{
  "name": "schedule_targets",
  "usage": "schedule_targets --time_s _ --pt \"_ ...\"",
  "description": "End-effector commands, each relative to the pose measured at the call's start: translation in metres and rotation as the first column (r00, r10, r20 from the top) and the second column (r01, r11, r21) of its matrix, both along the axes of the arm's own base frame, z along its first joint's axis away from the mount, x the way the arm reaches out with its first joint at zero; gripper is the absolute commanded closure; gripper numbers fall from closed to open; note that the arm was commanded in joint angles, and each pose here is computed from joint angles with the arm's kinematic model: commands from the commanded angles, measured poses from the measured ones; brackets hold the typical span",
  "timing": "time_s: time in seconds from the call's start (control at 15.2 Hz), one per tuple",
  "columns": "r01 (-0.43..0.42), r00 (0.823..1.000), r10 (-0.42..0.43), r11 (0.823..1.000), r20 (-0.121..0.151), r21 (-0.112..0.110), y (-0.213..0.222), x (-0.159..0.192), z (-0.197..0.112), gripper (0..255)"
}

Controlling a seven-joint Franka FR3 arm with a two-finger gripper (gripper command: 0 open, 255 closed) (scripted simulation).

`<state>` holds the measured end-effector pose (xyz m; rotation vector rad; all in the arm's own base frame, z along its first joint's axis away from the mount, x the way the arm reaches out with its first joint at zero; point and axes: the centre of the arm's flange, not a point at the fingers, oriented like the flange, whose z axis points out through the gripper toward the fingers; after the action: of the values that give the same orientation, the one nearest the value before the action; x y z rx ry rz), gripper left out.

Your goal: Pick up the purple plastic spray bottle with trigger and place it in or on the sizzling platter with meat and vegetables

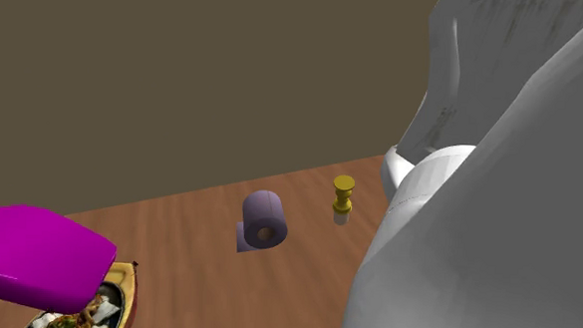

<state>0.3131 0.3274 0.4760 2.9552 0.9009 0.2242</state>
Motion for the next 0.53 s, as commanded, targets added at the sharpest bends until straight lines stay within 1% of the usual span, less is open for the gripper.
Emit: schedule_targets --time_s 0.0,0.46 --pt "0.000 1.000 0.000 1.000 0.001 0.001 0.001 -0.001 -0.010 255" --pt "0.000 1.000 0.000 1.000 0.001 0.001 0.001 -0.001 -0.047 255"
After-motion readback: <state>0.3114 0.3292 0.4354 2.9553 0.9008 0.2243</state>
